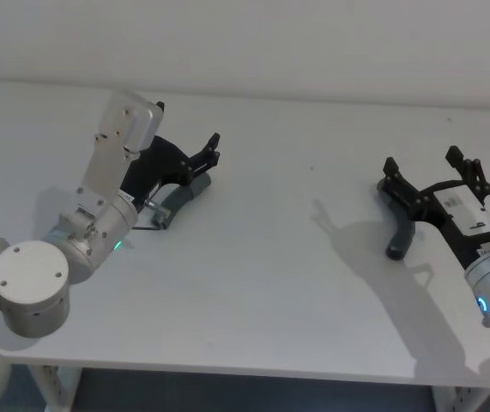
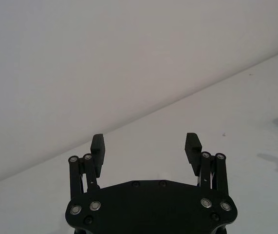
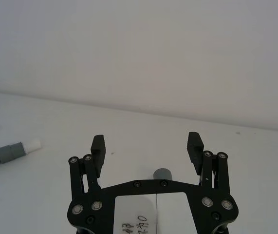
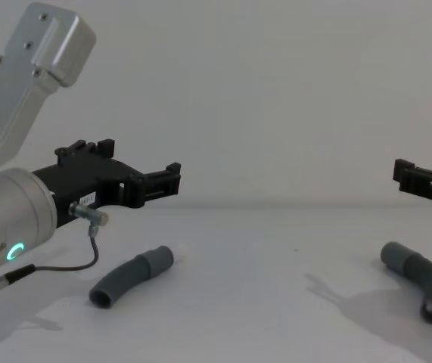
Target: Use both hands to pick up one end of the pipe from the table, align the ends, and insert them.
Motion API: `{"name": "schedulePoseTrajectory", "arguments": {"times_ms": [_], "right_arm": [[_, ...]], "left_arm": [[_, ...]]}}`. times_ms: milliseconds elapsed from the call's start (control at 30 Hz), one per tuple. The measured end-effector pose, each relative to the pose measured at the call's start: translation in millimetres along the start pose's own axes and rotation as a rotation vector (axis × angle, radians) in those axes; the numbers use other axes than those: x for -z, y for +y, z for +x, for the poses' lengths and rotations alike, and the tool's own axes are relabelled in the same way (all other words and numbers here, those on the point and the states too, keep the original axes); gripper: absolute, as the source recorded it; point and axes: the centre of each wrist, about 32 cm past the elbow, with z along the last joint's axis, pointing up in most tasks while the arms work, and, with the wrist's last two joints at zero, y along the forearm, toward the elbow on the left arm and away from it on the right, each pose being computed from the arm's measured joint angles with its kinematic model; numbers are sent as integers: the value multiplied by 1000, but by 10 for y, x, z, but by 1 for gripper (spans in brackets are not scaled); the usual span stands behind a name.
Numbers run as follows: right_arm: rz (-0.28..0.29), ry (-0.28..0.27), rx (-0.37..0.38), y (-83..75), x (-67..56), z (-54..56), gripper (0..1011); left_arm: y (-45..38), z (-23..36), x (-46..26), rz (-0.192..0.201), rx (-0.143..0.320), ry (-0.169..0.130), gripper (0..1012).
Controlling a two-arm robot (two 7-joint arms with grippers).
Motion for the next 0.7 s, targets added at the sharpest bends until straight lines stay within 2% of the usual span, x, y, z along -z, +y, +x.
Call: {"name": "schedulePoseTrajectory", "arguments": {"times_ms": [700], "right_arm": [[0,0,0,0,0,0,1001]], "left_arm": [[0,0,0,0,0,0,1000]]}}
